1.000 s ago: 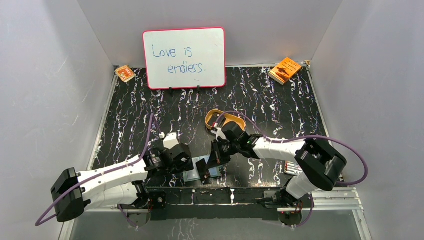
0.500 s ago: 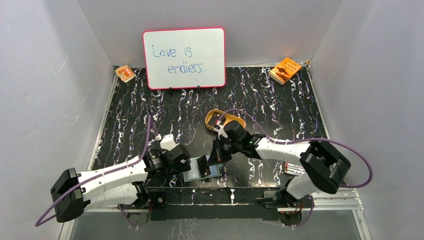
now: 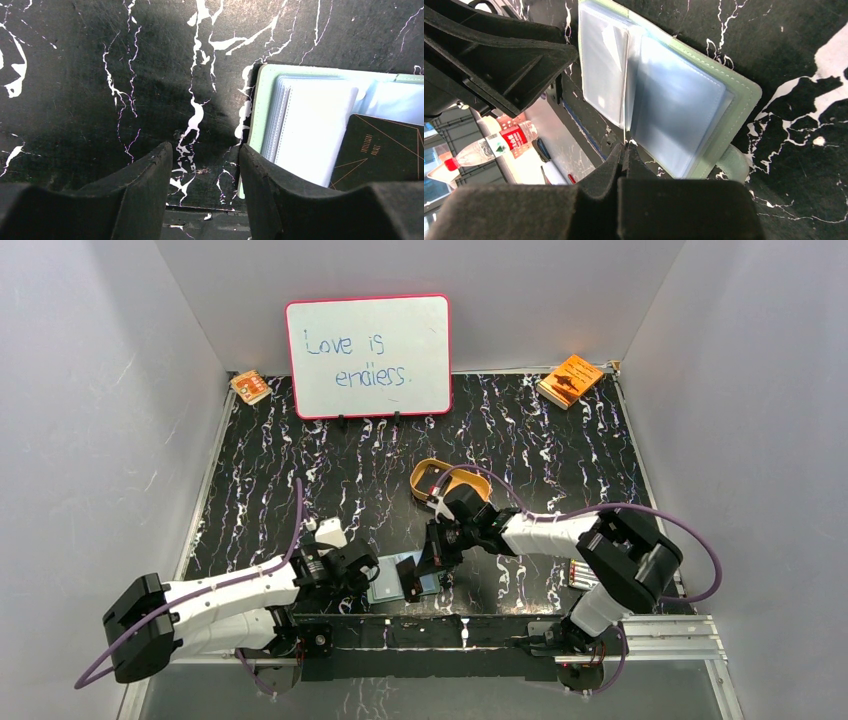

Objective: Put the credit cards into the card holder
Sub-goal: Turn over the card slot in the card holder, then insert the credit card into the card holder.

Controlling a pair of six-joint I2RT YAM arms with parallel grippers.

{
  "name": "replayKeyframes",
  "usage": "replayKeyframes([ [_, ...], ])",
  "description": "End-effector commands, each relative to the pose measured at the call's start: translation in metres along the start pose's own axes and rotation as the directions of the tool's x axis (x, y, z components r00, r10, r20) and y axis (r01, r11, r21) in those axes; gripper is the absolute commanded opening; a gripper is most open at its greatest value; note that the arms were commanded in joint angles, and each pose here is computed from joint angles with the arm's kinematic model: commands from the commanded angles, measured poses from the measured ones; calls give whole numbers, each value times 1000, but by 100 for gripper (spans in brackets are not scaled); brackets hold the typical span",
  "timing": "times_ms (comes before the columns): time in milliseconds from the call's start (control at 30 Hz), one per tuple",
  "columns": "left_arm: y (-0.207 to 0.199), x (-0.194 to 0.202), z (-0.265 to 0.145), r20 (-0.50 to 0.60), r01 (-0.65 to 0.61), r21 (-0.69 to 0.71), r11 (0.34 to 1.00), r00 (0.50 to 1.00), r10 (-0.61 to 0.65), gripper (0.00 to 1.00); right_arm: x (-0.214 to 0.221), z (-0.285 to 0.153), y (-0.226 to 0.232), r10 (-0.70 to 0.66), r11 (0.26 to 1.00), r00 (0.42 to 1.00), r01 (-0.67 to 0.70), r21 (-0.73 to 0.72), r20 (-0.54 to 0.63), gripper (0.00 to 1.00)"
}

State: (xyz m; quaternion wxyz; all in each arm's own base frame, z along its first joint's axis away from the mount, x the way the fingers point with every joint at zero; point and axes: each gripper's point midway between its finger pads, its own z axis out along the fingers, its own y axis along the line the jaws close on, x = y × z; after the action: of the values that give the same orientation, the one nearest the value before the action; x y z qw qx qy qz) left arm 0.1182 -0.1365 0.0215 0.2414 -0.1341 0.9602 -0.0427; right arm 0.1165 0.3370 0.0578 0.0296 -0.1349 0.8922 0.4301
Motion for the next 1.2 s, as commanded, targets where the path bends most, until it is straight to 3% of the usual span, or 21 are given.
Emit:
replayKeyframes([
  [0, 2, -4, 1, 16, 3, -13, 1000, 1000, -3, 48, -10, 1, 13, -22, 998, 1000, 23, -61, 21, 0],
  [467, 3, 9, 11, -29, -29, -17, 999, 999, 29, 42, -6, 5, 12, -20, 997, 1000, 19, -79, -2, 0],
  [1167, -1, 17, 17, -63, -55, 1, 998, 996, 55, 33, -6, 10, 1, 153, 980, 988, -149, -133, 25, 0],
])
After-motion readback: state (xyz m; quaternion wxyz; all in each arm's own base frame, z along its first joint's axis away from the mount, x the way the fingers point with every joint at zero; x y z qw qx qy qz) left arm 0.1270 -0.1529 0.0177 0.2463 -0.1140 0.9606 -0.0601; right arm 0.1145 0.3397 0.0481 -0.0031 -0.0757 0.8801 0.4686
